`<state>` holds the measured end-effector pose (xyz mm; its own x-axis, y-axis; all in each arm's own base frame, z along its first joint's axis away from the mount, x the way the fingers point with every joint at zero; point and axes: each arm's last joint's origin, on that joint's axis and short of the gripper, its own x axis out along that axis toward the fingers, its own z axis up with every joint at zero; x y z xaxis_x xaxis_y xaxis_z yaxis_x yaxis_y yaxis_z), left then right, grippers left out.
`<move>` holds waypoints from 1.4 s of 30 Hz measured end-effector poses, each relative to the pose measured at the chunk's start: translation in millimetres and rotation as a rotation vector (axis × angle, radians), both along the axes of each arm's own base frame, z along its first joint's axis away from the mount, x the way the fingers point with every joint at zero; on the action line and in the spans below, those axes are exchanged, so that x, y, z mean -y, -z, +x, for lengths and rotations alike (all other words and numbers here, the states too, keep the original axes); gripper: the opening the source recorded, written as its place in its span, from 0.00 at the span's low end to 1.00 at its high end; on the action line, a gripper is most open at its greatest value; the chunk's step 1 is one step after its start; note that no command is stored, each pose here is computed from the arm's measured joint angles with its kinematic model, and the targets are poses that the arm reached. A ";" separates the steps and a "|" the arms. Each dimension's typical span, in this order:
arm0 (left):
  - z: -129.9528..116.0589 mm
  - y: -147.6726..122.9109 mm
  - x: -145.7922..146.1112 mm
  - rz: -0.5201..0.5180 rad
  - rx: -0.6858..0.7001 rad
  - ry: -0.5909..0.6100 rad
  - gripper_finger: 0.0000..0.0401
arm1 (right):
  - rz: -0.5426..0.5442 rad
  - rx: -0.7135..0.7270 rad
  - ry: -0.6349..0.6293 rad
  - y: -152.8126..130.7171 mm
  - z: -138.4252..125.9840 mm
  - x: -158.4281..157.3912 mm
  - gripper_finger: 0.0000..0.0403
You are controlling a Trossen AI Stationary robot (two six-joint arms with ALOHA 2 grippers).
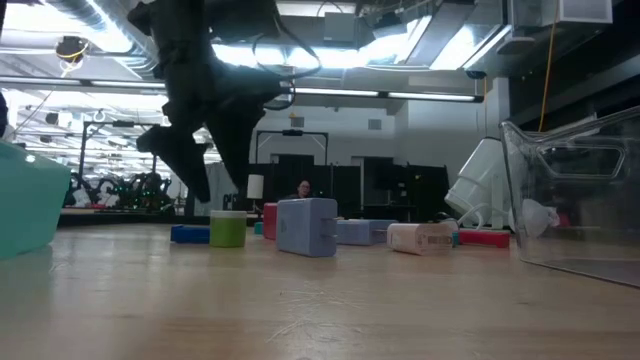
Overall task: Pick & Place Office items
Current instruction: Put the green charger adapter into the blue bin
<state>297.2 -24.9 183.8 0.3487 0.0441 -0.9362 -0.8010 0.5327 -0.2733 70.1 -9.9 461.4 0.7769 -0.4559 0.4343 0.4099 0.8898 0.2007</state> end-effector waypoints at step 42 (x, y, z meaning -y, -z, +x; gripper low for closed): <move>47.3 20.1 11.9 -0.058 -0.172 0.122 0.31 | 0.004 0.022 -0.035 -1.1 -0.3 -0.7 0.39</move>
